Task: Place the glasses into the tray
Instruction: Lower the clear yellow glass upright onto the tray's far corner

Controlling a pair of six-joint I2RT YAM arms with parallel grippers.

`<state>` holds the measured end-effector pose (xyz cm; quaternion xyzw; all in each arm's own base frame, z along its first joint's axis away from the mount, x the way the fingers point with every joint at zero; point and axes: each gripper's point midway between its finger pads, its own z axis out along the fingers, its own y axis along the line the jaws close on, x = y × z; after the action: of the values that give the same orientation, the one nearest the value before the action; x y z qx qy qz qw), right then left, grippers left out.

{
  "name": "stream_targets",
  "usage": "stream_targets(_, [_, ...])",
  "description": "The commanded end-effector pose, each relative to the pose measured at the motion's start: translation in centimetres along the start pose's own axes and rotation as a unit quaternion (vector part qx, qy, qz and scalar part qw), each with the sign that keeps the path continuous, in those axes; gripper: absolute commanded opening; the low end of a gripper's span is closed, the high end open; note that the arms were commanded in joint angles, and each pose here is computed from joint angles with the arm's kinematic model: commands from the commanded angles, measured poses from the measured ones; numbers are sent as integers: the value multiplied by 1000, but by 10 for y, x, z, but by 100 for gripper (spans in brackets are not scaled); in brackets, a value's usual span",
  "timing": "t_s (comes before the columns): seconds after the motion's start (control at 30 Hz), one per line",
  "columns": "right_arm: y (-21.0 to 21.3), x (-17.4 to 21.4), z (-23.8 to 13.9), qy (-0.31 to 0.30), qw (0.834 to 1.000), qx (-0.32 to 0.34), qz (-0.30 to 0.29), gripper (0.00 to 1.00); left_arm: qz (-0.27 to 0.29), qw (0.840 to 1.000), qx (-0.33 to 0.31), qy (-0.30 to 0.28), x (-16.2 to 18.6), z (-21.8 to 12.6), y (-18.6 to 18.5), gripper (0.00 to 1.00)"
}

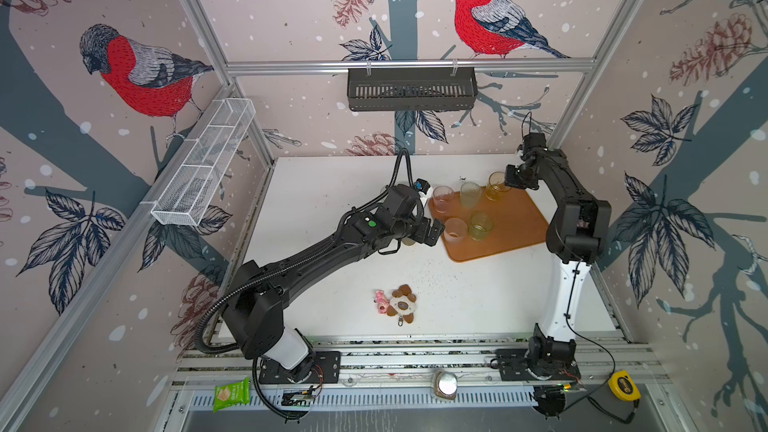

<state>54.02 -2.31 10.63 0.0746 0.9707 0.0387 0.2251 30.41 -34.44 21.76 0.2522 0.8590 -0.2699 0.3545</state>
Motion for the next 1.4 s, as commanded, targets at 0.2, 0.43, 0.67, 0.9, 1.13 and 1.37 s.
stream_targets(0.2, [7, 2, -3, 1, 1000, -6, -4, 2, 4, 1000, -4, -11, -6, -4, 0, 98])
stream_targets(0.43, [7, 5, -5, 2, 1000, -4, -4, 2, -1, 1000, -1, -14, -5, -8, -1, 97])
stream_targets(0.67, [12, 8, -5, 6, 1000, -4, -10, 2, -6, 1000, -1, -18, -4, -12, 0, 98])
stream_targets(0.9, [9, 15, -7, 11, 1000, 2, -10, 3, -13, 1000, 1, -24, -4, -16, 0, 98])
stream_targets(1.13, [11, 15, -9, 10, 1000, 0, -12, 4, -15, 1000, 1, -28, -2, -21, -1, 98])
stream_targets(1.37, [11, 19, -9, 11, 1000, 1, -12, 5, -15, 999, 0, -31, 0, -25, -1, 98])
